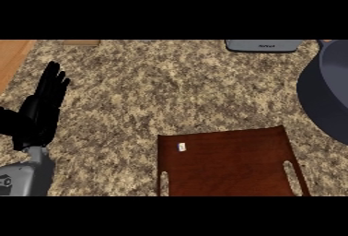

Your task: Pick the can from the tray and place it in the pot

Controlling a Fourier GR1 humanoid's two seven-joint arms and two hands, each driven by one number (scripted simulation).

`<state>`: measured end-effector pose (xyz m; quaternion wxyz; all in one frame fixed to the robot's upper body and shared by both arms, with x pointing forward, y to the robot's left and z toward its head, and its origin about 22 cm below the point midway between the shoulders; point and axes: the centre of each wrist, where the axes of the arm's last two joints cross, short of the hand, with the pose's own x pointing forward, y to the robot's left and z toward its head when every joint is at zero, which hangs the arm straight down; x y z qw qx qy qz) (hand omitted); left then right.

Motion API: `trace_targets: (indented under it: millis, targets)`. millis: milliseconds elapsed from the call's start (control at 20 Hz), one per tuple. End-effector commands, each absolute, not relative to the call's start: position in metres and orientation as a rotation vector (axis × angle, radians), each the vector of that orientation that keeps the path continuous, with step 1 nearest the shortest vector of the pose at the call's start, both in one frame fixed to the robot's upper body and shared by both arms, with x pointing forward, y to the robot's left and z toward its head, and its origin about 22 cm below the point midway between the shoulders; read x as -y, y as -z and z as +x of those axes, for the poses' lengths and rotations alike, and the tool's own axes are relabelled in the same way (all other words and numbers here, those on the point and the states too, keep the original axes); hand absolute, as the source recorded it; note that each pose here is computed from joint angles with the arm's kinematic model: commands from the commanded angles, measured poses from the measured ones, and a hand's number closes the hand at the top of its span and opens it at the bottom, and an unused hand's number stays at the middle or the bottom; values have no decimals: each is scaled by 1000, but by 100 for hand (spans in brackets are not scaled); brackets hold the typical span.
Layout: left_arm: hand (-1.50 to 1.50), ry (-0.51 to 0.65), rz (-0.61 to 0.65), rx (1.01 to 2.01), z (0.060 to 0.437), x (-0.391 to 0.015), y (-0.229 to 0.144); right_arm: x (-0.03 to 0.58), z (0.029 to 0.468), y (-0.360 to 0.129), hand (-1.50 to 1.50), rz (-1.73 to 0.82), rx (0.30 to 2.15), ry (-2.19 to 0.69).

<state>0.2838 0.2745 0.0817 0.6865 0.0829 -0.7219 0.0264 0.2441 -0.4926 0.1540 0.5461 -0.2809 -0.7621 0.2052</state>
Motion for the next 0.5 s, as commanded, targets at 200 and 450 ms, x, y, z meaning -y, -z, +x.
trace_targets:
  millis: [200,450]
  targets:
    - [0,-31,175,1629,293,-276,-83,507,273,-146,150,-1183,1694,-650]
    - [0,-28,165,1661,290,-261,-83,513,298,-101,150,-1154,1640,-703]
